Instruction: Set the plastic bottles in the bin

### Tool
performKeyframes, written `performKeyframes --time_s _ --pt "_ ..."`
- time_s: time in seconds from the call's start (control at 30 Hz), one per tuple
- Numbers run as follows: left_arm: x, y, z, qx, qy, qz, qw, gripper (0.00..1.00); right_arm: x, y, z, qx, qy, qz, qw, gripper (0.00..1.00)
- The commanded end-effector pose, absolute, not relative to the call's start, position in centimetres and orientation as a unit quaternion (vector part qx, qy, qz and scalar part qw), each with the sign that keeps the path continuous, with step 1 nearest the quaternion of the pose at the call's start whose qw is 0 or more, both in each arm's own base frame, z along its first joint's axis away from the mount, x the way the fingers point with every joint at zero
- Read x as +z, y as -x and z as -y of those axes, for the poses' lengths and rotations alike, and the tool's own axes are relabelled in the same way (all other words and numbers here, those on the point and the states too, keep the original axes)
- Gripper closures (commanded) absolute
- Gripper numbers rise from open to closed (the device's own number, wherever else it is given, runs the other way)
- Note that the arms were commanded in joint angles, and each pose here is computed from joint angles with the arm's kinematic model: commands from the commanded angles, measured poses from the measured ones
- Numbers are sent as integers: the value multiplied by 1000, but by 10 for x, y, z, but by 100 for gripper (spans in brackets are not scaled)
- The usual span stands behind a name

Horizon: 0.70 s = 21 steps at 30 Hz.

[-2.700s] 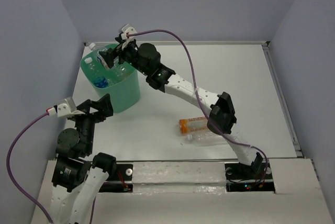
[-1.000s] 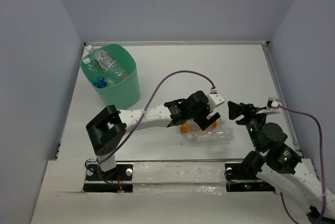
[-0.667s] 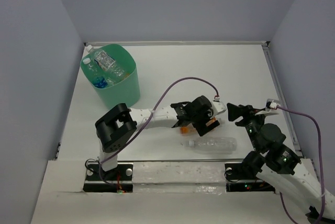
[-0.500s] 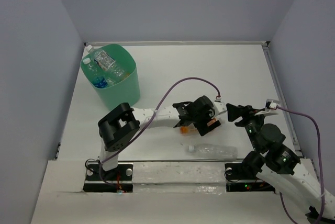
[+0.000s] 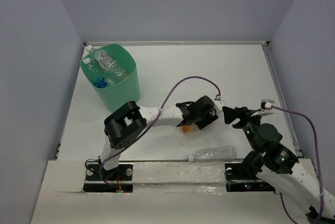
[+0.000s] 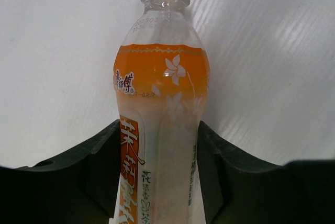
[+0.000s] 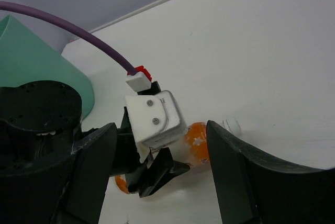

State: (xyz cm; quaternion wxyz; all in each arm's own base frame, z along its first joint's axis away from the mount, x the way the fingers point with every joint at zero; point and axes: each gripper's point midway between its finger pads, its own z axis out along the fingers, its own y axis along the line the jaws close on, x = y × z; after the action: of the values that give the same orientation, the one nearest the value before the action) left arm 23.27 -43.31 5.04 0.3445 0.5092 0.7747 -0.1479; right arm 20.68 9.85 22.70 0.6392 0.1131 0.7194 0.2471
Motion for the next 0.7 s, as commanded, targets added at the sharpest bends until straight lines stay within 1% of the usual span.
performKeyframes --time_s 0.0,0.03,0.07,0.13,0.17,0.23,0.27,0.33,0.37,0.4,0.47,0.5,0.57,0.6,0.63,0.67 --pt "124 -264 426 -179 -436 -765 438 47 242 -204 -98 259 -105 -706 651 26" --pt "136 -268 421 -187 -421 -764 451 48 243 -204 -99 260 -102 -706 651 26" --pt "162 -277 411 -200 -395 -758 480 50 244 -204 -99 258 -100 -707 651 26" --pt "191 -286 398 -216 -355 -755 508 50 250 -204 -101 263 -100 -704 652 25" --pt "224 -296 381 -225 -322 -745 539 50 251 -205 -101 262 -98 -703 654 25" --pt "256 -307 359 -234 -272 -737 573 51 256 -206 -104 269 -93 -696 659 25" --pt "290 -315 335 -242 -228 -723 606 51 255 -207 -107 268 -88 -697 659 25" --pt "325 -326 303 -240 -170 -709 641 51 257 -209 -114 276 -76 -694 660 25" --pt "357 -325 282 -245 -139 -687 670 51 257 -210 -117 278 -71 -696 658 25" --pt "378 -337 254 -229 -101 -674 695 51 256 -213 -123 279 -64 -700 654 25" --pt "414 -338 218 -216 -55 -651 726 51 254 -214 -133 286 -47 -704 648 25" --pt "434 -346 190 -195 -20 -637 745 52 253 -216 -138 289 -41 -706 646 25" --pt "457 -347 158 -179 21 -618 765 52 254 -216 -144 298 -31 -705 643 25" --pt "467 -352 133 -155 51 -609 776 52 253 -216 -148 303 -24 -704 642 25" --pt "471 -350 128 -150 60 -604 781 52 252 -216 -150 305 -20 -705 640 25" --pt "477 -351 108 -131 83 -594 789 52 252 -216 -151 308 -19 -704 640 25"
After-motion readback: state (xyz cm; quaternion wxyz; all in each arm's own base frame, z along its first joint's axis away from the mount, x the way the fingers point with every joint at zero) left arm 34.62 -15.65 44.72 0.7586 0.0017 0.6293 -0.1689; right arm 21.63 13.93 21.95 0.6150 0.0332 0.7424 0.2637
